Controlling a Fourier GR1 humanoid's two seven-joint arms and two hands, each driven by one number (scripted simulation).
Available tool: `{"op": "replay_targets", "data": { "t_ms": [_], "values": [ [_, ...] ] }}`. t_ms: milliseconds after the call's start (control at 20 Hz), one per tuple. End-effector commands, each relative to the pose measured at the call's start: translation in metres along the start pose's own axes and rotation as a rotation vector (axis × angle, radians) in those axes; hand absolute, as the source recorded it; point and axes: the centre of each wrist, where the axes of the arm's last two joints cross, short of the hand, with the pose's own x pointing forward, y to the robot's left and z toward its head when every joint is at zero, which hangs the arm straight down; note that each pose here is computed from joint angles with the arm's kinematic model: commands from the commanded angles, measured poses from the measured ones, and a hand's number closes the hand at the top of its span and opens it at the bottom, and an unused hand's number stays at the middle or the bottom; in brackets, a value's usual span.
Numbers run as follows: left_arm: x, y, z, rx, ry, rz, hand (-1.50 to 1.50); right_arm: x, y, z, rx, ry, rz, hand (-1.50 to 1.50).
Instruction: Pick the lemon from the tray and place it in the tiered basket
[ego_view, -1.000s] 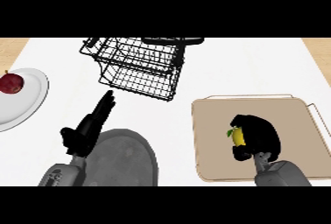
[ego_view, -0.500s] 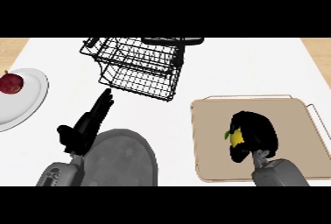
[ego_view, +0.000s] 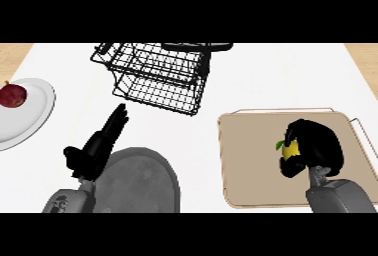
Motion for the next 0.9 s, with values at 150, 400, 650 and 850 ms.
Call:
{"op": "replay_targets", "data": {
  "t_ms": [150,400,650,850],
  "values": [
    [-0.006,-0.009,0.008,-0.024,0.007,0.010,0.00,0.016,-0.046,0.015,-0.144,-0.118,-0.335,1.50],
    [-0.015,0.007,0.009,0.004,0.002,0.003,0.00,0.042,-0.102,0.039,-0.271,-0.284,-0.501,1.50],
    [0.008,-0.003,-0.013,-0.006,-0.001,-0.001,0.00,0.102,-0.155,0.059,-0.300,-0.317,-0.475,1.50],
    [0.012,0.007,-0.002,-0.016,-0.025,-0.009,0.00,0.137,-0.187,0.051,-0.281,-0.311,-0.524,1.50]
  ]
}}
